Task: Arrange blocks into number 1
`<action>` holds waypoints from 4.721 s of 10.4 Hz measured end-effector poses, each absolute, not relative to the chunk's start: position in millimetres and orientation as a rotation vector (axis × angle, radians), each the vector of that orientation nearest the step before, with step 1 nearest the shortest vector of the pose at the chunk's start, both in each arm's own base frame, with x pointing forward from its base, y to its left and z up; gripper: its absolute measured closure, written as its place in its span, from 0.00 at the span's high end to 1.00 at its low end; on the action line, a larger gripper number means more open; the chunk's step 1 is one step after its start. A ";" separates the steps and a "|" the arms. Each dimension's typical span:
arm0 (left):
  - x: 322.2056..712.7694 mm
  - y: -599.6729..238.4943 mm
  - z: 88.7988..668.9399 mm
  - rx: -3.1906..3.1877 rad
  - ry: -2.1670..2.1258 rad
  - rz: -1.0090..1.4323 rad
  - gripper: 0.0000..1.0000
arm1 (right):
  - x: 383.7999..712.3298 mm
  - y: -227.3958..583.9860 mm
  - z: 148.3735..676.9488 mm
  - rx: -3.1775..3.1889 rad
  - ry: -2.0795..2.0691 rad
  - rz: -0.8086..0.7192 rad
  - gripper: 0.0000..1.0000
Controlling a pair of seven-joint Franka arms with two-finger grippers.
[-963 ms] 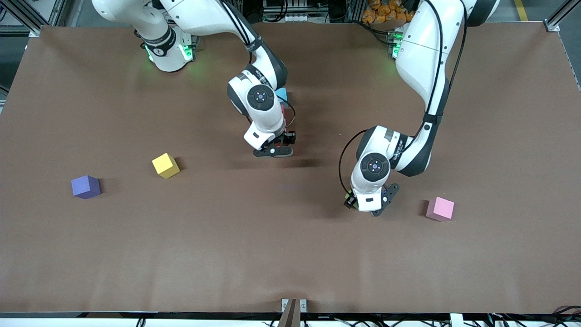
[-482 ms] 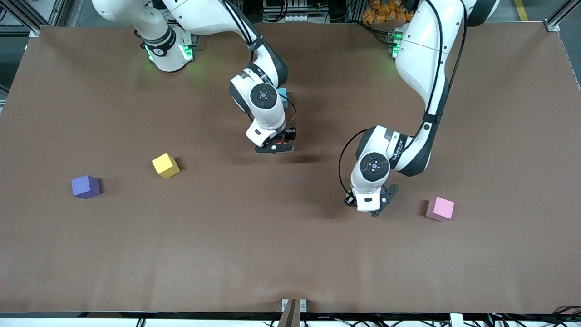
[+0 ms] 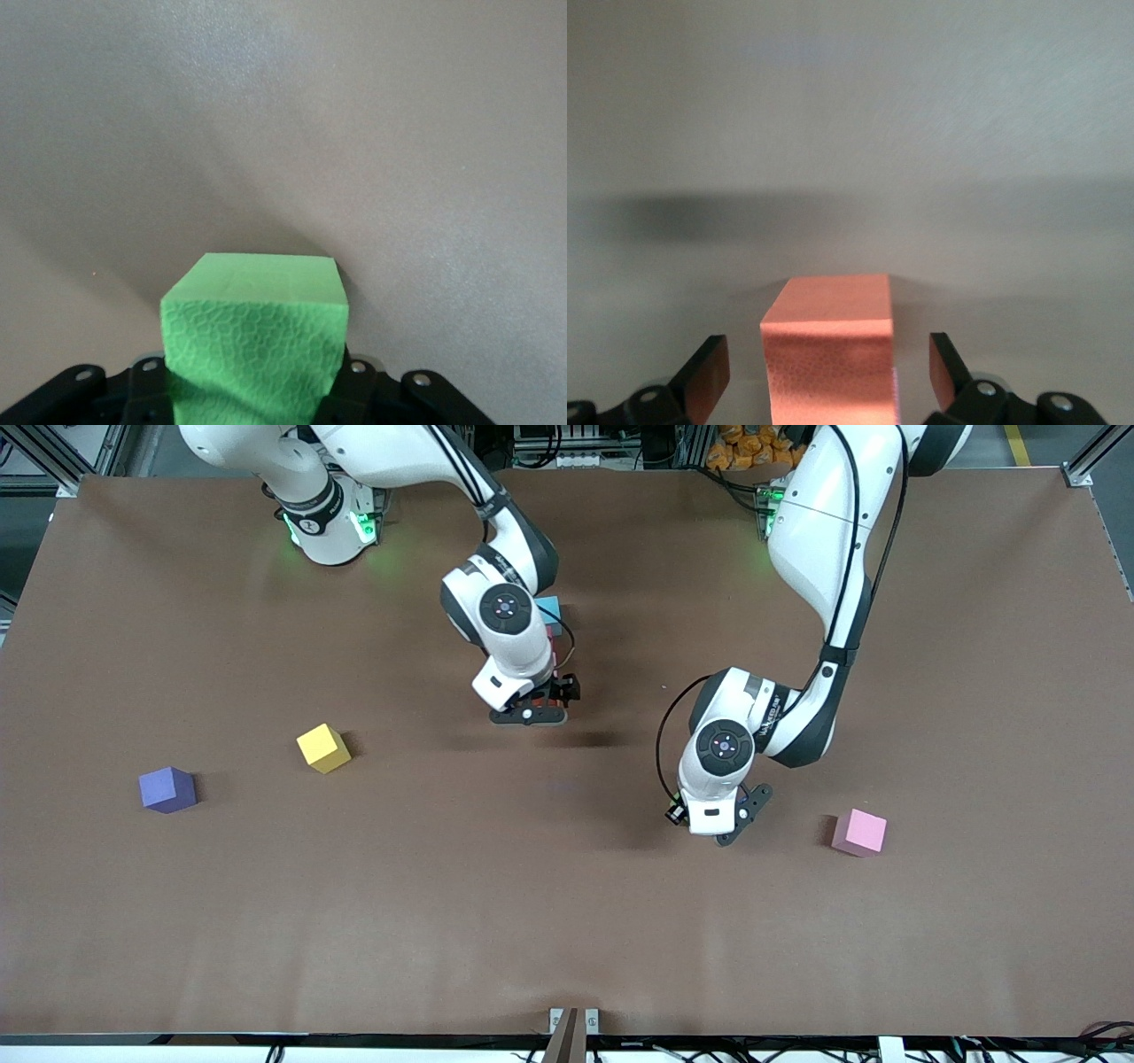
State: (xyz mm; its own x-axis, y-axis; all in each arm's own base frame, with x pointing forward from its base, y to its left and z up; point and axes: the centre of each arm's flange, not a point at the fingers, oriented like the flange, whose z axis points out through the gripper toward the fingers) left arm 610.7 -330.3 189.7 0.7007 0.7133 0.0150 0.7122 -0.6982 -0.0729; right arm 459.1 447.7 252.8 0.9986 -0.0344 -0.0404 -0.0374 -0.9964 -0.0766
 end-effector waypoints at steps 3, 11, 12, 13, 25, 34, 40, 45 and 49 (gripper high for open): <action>601.0 -349.8 196.1 -2.861 -1.095 -0.009 0.56 | 502.7 378.2 314.6 -3.060 -0.011 0.132 1.00; 404.9 -551.9 272.4 -2.985 -0.802 0.051 0.56 | 613.2 163.3 388.0 -3.153 -0.238 0.135 1.00; 361.9 -579.1 270.5 -2.994 -0.737 0.062 0.56 | 618.1 146.2 401.3 -3.162 -0.205 0.149 1.00; 316.4 -604.0 269.3 -3.007 -0.665 0.067 0.56 | 622.2 127.9 418.5 -3.165 -0.158 0.134 1.00; 100.7 -601.4 224.5 -3.052 -0.019 0.122 0.56 | 586.0 -7.1 544.8 -3.123 0.167 0.031 1.00; 147.5 -591.4 193.4 -3.078 0.111 0.163 0.56 | 572.1 -41.6 610.2 -3.114 0.249 -0.016 1.00; 176.7 -596.2 189.8 -3.102 0.038 0.169 0.81 | 571.5 -42.7 611.9 -3.116 0.251 -0.013 1.00; 183.3 -606.0 218.8 -3.097 0.003 0.149 1.00 | 570.6 -44.4 611.8 -3.117 0.256 -0.003 1.00; 261.6 -586.2 302.8 -3.091 -0.200 0.075 1.00 | 568.9 -44.6 612.5 -3.117 0.257 0.015 1.00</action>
State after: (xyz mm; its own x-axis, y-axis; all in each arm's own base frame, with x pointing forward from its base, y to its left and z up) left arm 261.6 -586.2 302.8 0.9905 0.1299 -0.0452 0.1278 -0.9907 -0.0466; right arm 568.9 -44.6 612.5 0.9865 -0.1636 -0.0105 -0.1637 -0.9864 -0.0134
